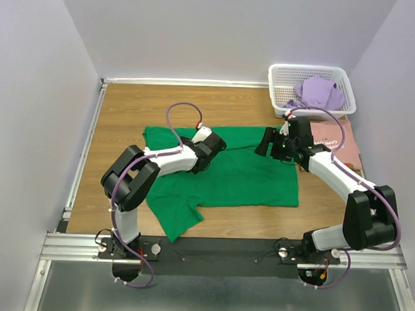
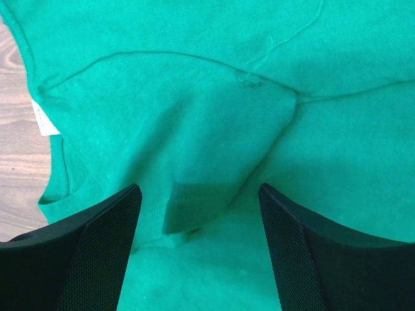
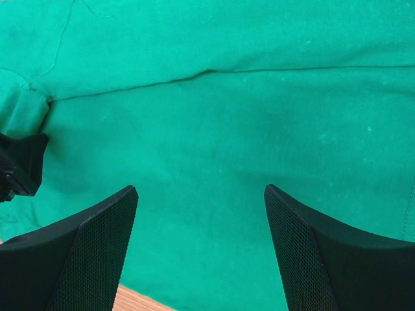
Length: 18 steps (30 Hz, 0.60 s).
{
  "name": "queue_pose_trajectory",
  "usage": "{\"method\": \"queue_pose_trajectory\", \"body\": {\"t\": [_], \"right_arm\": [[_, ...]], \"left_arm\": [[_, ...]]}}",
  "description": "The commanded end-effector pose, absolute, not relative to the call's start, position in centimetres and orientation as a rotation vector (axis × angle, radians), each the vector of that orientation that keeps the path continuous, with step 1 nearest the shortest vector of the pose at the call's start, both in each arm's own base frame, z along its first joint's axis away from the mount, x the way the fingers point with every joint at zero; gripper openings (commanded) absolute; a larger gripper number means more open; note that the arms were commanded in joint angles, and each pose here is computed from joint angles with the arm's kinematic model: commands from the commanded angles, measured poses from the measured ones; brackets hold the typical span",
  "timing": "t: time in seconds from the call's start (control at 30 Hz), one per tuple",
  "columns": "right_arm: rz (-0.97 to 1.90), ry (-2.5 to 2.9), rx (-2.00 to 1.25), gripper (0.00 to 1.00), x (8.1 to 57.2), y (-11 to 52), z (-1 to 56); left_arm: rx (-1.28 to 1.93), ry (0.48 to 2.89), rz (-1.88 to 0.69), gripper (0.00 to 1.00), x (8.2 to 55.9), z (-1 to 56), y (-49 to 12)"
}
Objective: Fold and stack the t-shirts
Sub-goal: Fold the tshirt
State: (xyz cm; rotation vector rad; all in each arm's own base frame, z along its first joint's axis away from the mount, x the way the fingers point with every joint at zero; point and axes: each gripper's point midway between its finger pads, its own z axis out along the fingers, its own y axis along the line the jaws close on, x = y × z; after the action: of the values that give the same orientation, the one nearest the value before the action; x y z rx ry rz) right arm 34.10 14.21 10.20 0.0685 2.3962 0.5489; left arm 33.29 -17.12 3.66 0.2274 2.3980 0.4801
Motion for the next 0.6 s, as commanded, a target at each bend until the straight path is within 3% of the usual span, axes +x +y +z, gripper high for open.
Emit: {"method": "queue_pose_trajectory", "body": {"t": [0.0,0.57], "right_arm": [[0.559,2.428,0.056,0.86,33.6,14.3,9.4],[0.558,2.433,0.057,0.86,33.5,14.2,9.2]], "left_arm": [[0.194,2.339,0.551,0.81,34.5,4.3,-16.5],[0.103,2.261,0.668,0.8,39.3,8.4,-11.8]]}}
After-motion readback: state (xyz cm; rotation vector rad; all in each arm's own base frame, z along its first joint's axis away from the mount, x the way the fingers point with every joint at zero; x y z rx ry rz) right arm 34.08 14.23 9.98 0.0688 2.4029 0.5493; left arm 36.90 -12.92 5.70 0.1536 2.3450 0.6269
